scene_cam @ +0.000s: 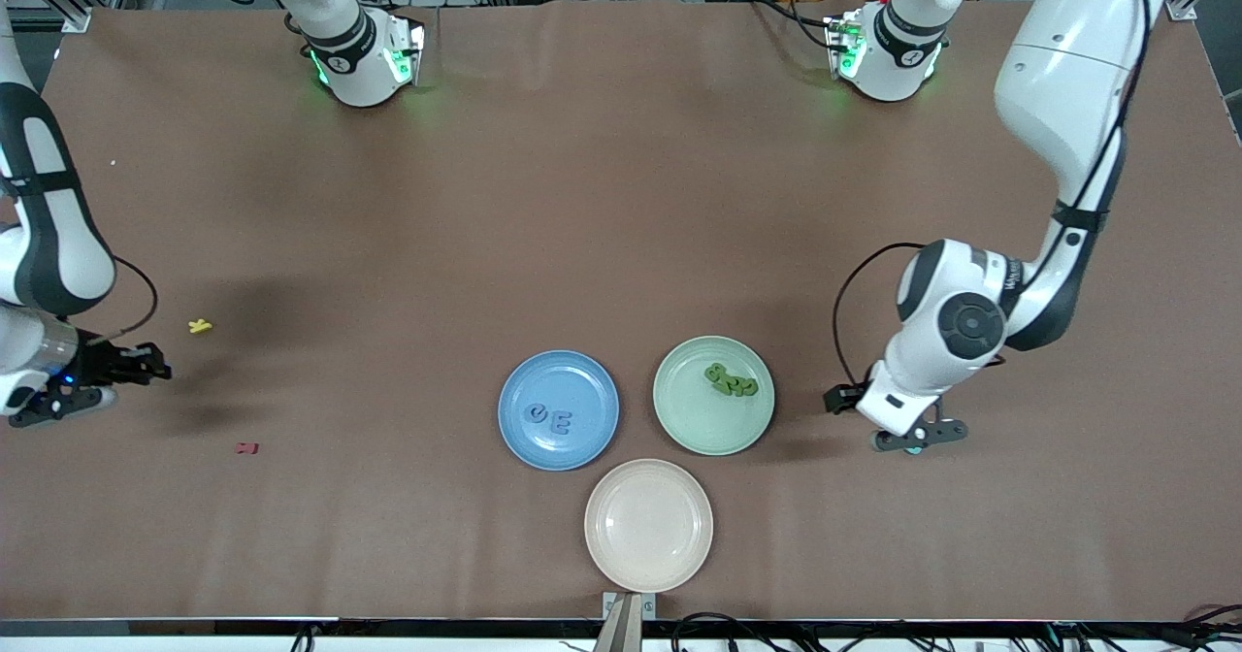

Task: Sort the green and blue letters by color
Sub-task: 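Place x in blue plate with the right gripper while the left gripper withdraws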

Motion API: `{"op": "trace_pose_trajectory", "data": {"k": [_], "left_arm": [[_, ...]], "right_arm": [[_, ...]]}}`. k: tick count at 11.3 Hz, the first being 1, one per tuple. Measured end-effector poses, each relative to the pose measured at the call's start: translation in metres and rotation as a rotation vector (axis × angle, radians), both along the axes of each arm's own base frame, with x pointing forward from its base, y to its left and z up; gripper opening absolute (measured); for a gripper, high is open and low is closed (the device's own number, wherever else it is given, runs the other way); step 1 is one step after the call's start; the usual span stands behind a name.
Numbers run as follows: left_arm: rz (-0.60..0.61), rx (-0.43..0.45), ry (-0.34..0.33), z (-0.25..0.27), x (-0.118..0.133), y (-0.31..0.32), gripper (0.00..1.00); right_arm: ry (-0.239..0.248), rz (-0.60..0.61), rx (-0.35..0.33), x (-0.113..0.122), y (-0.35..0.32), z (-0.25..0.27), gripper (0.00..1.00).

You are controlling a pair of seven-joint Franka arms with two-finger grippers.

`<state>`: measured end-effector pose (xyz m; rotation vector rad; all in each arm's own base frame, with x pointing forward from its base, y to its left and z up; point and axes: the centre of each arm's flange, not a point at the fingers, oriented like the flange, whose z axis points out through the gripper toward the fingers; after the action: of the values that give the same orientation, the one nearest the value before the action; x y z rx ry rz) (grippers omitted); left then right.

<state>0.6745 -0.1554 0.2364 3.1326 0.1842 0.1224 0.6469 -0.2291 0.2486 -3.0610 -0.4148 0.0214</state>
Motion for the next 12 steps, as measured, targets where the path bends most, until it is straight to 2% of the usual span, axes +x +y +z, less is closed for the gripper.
{"op": "trace_pose_trajectory", "data": {"k": [3, 5, 7, 8, 10, 12], "left_arm": [[-0.075, 0.029, -0.011, 0.017, 0.005, 0.067, 1.0], [-0.124, 0.069, -0.013, 0.059, 0.005, 0.13, 1.0], [-0.111, 0.108, 0.014, 0.106, -0.006, 0.166, 1.0], [-0.098, 0.112, 0.023, 0.13, -0.012, 0.166, 1.0], [-0.065, 0.056, 0.021, 0.175, -0.025, 0.151, 1.0], [-0.069, -0.006, 0.001, 0.217, -0.039, 0.132, 1.0]], "right_arm": [[0.005, -0.14, 0.046, 0.026, 0.091, 0.006, 0.33], [0.011, -0.253, 0.052, 0.04, 0.16, 0.012, 0.33], [0.022, -0.364, 0.056, 0.046, 0.215, 0.015, 0.33], [0.032, -0.421, 0.071, 0.047, 0.24, 0.017, 0.33], [0.06, -0.542, 0.12, 0.048, 0.288, 0.023, 0.33], [0.066, -0.656, 0.168, 0.049, 0.349, 0.028, 0.33]]}}
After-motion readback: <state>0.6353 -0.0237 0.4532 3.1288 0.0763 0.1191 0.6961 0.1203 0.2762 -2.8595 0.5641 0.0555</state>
